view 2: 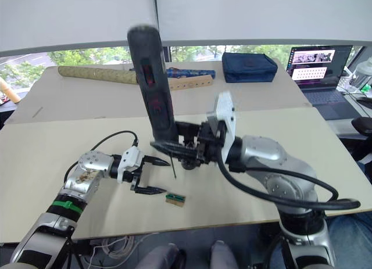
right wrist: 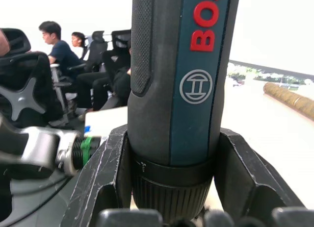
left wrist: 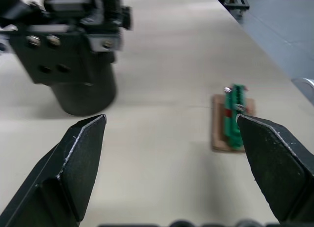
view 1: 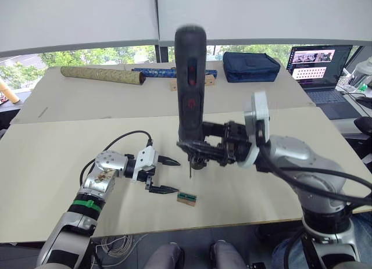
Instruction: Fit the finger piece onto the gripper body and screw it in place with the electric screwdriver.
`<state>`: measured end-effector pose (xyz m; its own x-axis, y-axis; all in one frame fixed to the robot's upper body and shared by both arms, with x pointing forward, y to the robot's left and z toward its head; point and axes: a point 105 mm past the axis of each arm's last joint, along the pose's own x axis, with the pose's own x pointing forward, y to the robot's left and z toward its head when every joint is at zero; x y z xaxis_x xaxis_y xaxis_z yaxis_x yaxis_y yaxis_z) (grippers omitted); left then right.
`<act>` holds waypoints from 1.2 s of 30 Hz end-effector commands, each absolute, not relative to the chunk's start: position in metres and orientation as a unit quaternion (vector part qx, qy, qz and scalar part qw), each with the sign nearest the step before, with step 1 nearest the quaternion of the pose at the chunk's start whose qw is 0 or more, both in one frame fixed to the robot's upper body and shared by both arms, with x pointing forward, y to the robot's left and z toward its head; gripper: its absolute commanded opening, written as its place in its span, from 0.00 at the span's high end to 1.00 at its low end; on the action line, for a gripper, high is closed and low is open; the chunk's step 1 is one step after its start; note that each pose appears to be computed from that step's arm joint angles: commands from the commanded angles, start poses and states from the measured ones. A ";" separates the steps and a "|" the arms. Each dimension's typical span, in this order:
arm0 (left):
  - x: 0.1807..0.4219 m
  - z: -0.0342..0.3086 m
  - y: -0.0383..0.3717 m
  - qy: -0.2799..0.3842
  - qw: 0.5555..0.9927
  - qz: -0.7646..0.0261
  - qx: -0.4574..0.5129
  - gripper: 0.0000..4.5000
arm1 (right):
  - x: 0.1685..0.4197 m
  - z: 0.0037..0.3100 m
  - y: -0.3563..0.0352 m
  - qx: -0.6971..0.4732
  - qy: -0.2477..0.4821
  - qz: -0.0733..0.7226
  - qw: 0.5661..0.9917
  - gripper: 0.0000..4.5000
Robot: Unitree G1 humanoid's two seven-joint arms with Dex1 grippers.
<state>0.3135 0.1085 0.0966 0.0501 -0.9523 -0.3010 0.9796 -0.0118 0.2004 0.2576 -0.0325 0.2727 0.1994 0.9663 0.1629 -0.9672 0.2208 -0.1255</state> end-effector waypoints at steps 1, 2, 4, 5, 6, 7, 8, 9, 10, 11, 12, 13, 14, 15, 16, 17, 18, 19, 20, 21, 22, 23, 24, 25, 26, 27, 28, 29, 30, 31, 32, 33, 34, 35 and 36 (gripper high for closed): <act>0.327 0.104 0.107 0.020 0.710 -0.675 0.197 0.00 | 0.266 0.301 -0.035 0.001 -0.140 0.602 0.786 0.58; 0.331 0.104 0.105 0.019 0.712 -0.673 0.200 0.00 | 0.270 0.304 -0.035 -0.004 -0.143 0.597 0.790 0.58; 0.338 0.104 0.100 0.015 0.714 -0.669 0.205 0.00 | 0.274 0.307 -0.035 -0.010 -0.146 0.590 0.794 0.58; 0.342 0.104 0.096 0.012 0.715 -0.668 0.207 0.00 | 0.277 0.308 -0.035 -0.016 -0.148 0.586 0.797 0.58; 0.345 0.105 0.092 0.009 0.716 -0.666 0.209 0.00 | 0.278 0.309 -0.036 -0.022 -0.150 0.582 0.799 0.58; 0.348 0.106 0.089 0.007 0.717 -0.665 0.209 0.00 | 0.280 0.309 -0.036 -0.027 -0.151 0.580 0.800 0.58; 0.350 0.106 0.087 0.005 0.717 -0.665 0.210 0.00 | 0.280 0.308 -0.036 -0.033 -0.152 0.578 0.801 0.58; 0.352 0.107 0.084 0.003 0.718 -0.664 0.210 0.00 | 0.281 0.307 -0.036 -0.038 -0.153 0.576 0.802 0.58; 0.353 0.107 0.082 0.001 0.718 -0.664 0.211 0.00 | 0.282 0.306 -0.036 -0.041 -0.153 0.575 0.802 0.58; 0.354 0.107 0.080 -0.001 0.718 -0.663 0.212 0.00 | 0.282 0.305 -0.037 -0.043 -0.153 0.573 0.804 0.58; 0.355 0.107 0.078 -0.002 0.718 -0.663 0.213 0.00 | 0.284 0.304 -0.037 -0.045 -0.153 0.571 0.805 0.58; 0.357 0.107 0.075 -0.004 0.719 -0.662 0.214 0.00 | 0.285 0.303 -0.038 -0.047 -0.152 0.568 0.807 0.58; 0.358 0.107 0.073 -0.005 0.719 -0.661 0.214 0.00 | 0.285 0.302 -0.038 -0.049 -0.152 0.567 0.808 0.58; 0.359 0.107 0.072 -0.005 0.720 -0.661 0.214 0.00 | 0.286 0.301 -0.039 -0.050 -0.152 0.566 0.809 0.58; 0.360 0.106 0.070 -0.005 0.720 -0.660 0.214 0.00 | 0.287 0.300 -0.039 -0.051 -0.150 0.565 0.810 0.58; 0.360 0.106 0.068 -0.006 0.720 -0.660 0.214 0.00 | 0.289 0.298 -0.040 -0.051 -0.148 0.561 0.813 0.58; 0.361 0.106 0.066 -0.007 0.720 -0.660 0.215 0.00 | 0.290 0.296 -0.041 -0.051 -0.147 0.558 0.815 0.58; 0.361 0.106 0.065 -0.007 0.719 -0.661 0.215 0.00 | 0.291 0.295 -0.041 -0.051 -0.146 0.556 0.817 0.58; 0.361 0.106 0.065 -0.007 0.719 -0.661 0.214 0.00 | 0.291 0.294 -0.042 -0.050 -0.145 0.555 0.818 0.58; 0.361 0.106 0.065 -0.008 0.719 -0.661 0.215 0.00 | 0.291 0.292 -0.042 -0.050 -0.144 0.554 0.819 0.58; 0.362 0.106 0.065 -0.007 0.719 -0.661 0.215 0.00 | 0.292 0.291 -0.042 -0.050 -0.144 0.553 0.819 0.58; 0.362 0.106 0.066 -0.007 0.719 -0.660 0.215 0.00 | 0.292 0.290 -0.042 -0.050 -0.143 0.552 0.820 0.58; 0.362 0.106 0.066 -0.007 0.720 -0.660 0.215 0.00 | 0.293 0.289 -0.042 -0.050 -0.142 0.551 0.821 0.58; 0.362 0.106 0.066 -0.007 0.720 -0.660 0.215 0.00 | 0.294 0.288 -0.042 -0.050 -0.141 0.550 0.821 0.58; 0.362 0.106 0.066 -0.007 0.720 -0.660 0.215 0.00 | 0.294 0.287 -0.042 -0.050 -0.140 0.549 0.822 0.58; 0.362 0.106 0.066 -0.007 0.720 -0.660 0.214 0.00 | 0.295 0.286 -0.042 -0.050 -0.140 0.548 0.823 0.58; 0.362 0.105 0.066 -0.007 0.720 -0.661 0.214 0.00 | 0.295 0.286 -0.042 -0.049 -0.139 0.548 0.824 0.58; 0.362 0.105 0.067 -0.006 0.720 -0.661 0.213 0.00 | 0.296 0.285 -0.042 -0.049 -0.138 0.547 0.824 0.58; 0.362 0.106 0.067 -0.006 0.720 -0.661 0.213 0.00 | 0.296 0.284 -0.042 -0.048 -0.138 0.546 0.825 0.58; 0.362 0.106 0.067 -0.006 0.720 -0.661 0.212 0.00 | 0.297 0.283 -0.042 -0.048 -0.138 0.546 0.825 0.58; 0.362 0.106 0.067 -0.006 0.720 -0.661 0.212 0.00 | 0.297 0.283 -0.042 -0.047 -0.138 0.545 0.826 0.58; 0.361 0.106 0.067 -0.007 0.720 -0.661 0.211 0.00 | 0.298 0.282 -0.042 -0.046 -0.137 0.545 0.826 0.58; 0.361 0.106 0.068 -0.007 0.720 -0.661 0.211 0.00 | 0.298 0.281 -0.042 -0.045 -0.137 0.544 0.826 0.58; 0.361 0.106 0.068 -0.007 0.720 -0.661 0.211 0.00 | 0.298 0.281 -0.042 -0.045 -0.136 0.544 0.826 0.58; 0.361 0.106 0.068 -0.008 0.720 -0.661 0.211 0.00 | 0.299 0.280 -0.042 -0.045 -0.136 0.545 0.826 0.58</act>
